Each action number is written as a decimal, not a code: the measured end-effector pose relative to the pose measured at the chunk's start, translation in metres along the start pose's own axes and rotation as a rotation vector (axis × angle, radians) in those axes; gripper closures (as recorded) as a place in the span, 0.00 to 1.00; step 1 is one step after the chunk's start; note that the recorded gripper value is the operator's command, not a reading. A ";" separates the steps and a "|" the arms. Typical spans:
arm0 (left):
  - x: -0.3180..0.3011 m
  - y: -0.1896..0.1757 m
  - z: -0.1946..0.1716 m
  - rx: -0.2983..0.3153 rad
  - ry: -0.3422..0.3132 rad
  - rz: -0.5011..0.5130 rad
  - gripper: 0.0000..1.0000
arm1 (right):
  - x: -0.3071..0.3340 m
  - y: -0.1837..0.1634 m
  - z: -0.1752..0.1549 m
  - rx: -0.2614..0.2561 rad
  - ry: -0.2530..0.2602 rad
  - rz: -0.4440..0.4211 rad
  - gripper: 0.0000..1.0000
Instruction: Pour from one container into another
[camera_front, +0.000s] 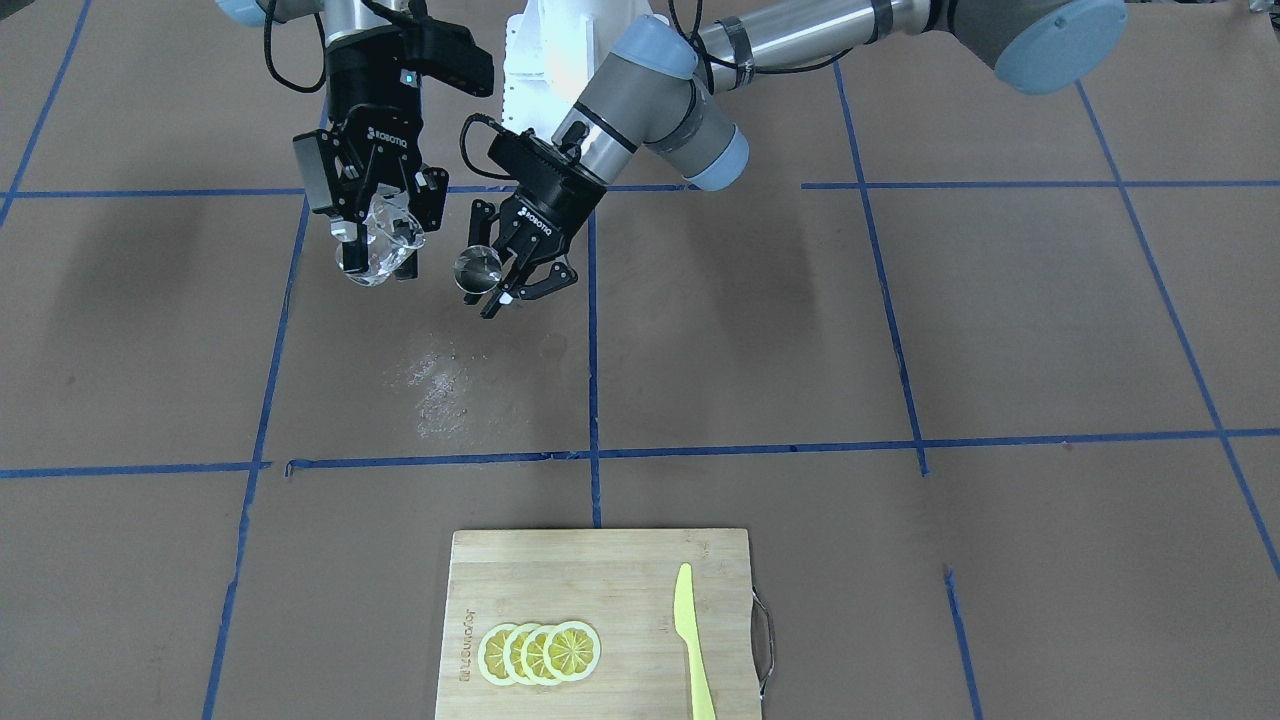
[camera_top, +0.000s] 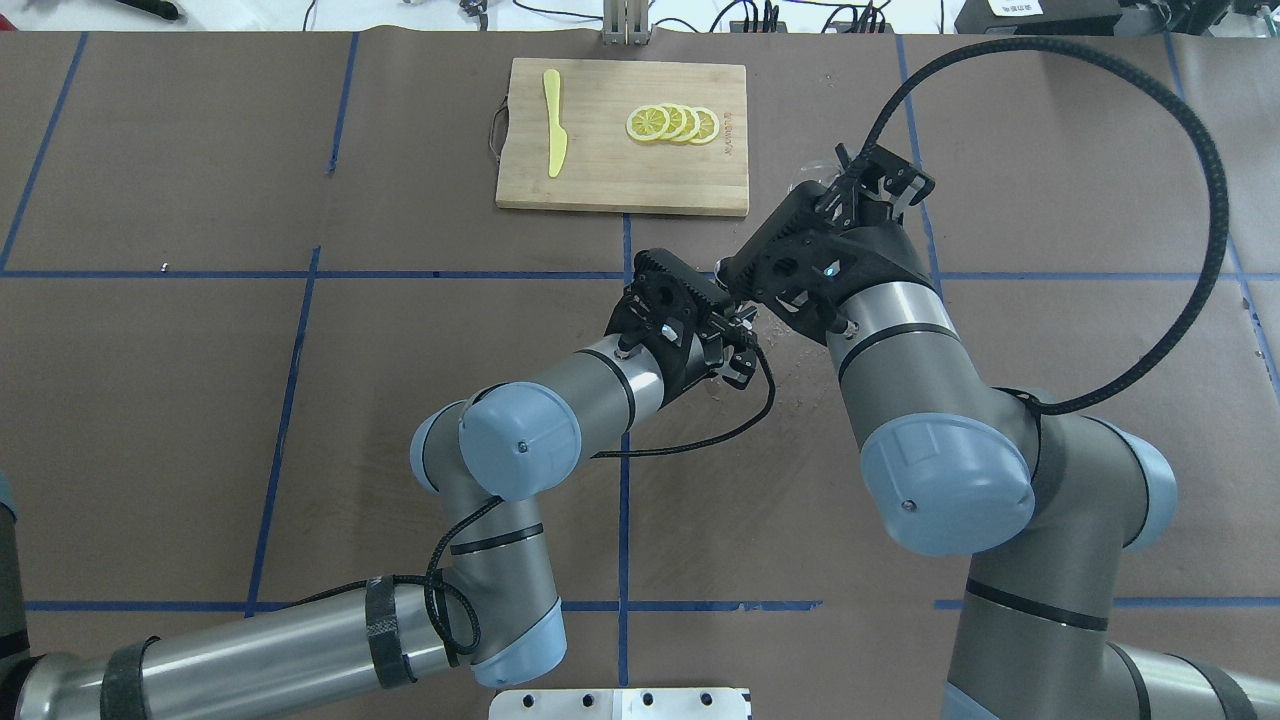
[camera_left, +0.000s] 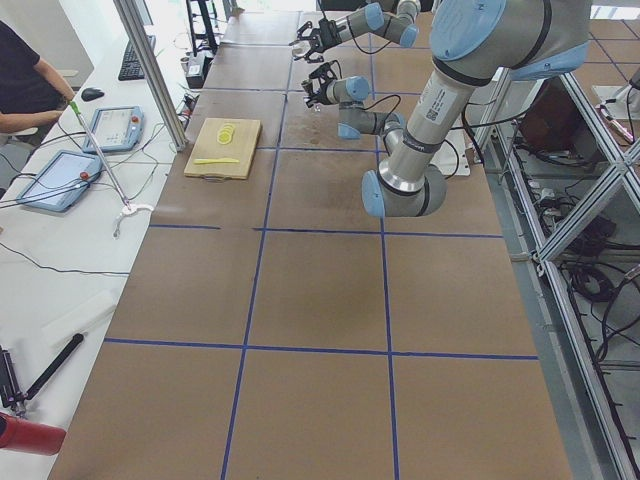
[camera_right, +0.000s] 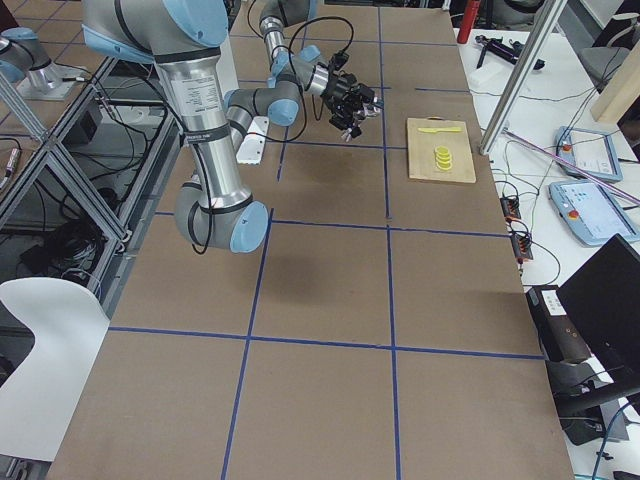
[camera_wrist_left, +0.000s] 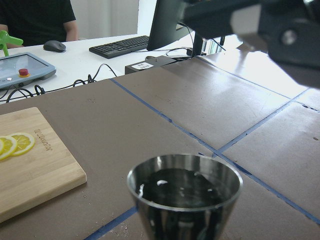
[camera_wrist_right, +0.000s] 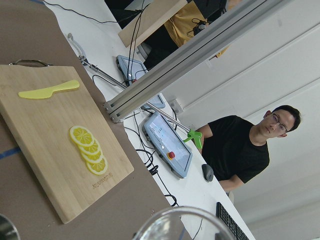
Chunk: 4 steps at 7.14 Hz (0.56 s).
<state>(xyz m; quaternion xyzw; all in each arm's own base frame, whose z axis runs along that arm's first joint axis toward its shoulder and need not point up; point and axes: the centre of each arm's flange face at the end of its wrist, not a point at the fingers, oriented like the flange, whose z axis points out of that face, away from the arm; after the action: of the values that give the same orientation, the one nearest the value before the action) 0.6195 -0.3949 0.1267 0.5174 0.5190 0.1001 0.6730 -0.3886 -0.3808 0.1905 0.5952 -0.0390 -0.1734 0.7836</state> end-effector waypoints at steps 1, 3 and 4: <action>-0.005 0.001 -0.002 0.007 0.002 -0.003 1.00 | 0.005 0.007 0.004 -0.010 0.012 0.086 1.00; -0.013 -0.001 -0.008 0.026 0.005 -0.011 1.00 | 0.011 0.023 0.012 -0.032 0.032 0.285 1.00; -0.023 -0.002 -0.014 0.038 0.001 -0.016 1.00 | 0.012 0.033 0.015 -0.044 0.034 0.413 1.00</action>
<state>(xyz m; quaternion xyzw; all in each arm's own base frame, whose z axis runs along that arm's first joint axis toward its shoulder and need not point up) 0.5970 -0.4026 0.1393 0.5258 0.5252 0.0851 0.6636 -0.3743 -0.3906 0.2239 0.5600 -0.1431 0.0001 0.8160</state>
